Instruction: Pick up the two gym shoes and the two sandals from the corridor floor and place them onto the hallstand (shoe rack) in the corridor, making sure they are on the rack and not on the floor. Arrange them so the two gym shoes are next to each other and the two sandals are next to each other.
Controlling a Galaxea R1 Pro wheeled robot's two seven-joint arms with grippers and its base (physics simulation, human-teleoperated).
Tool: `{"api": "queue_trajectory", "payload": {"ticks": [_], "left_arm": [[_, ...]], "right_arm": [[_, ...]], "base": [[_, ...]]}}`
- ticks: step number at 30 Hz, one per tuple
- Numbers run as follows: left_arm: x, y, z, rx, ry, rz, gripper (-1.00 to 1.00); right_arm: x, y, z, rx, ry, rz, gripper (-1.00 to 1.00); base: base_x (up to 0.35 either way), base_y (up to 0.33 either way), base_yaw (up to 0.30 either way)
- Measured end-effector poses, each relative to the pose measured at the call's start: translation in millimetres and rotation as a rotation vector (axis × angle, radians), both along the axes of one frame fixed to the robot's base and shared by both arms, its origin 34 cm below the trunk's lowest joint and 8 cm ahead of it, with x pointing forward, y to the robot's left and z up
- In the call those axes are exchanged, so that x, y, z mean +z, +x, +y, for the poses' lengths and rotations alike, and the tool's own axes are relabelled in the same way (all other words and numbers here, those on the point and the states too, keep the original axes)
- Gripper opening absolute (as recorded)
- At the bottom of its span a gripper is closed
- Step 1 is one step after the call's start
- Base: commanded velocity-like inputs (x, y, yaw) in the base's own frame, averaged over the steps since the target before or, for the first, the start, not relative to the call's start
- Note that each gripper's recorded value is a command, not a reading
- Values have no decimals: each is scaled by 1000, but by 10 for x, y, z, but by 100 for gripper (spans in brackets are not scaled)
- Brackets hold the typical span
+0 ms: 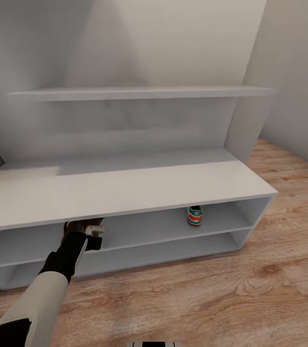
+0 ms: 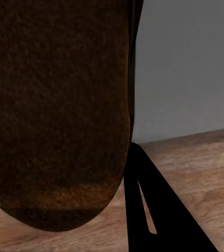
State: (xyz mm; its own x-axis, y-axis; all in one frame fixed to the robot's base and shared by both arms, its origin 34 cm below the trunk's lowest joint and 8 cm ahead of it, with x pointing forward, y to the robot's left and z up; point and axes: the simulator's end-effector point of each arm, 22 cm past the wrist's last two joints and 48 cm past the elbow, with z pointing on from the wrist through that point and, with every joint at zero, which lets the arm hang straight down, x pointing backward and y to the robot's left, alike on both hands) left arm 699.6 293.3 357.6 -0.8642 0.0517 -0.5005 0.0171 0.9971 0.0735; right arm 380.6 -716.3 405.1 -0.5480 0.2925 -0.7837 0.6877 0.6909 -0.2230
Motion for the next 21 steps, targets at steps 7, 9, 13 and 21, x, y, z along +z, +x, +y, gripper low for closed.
{"api": "queue_trajectory", "payload": {"ticks": [7,9,13,21], "left_arm": [[-2,0,-7,0,-2,0,-100],[1,1,-14,0,-4,-1,-100],[1,3,-17,0,-5,-2,-100],[2,6,-18,0,-5,-3,-100]], "right_arm": [[0,0,0,0,0,0,-100],[2,-1,0,0,0,0,-100],[1,-1,-1,0,0,0,-100],[1,0,0,0,0,0,-100]], "base": [[23,31,0],[235,1,0],[195,0,0],[60,-10,0]]}}
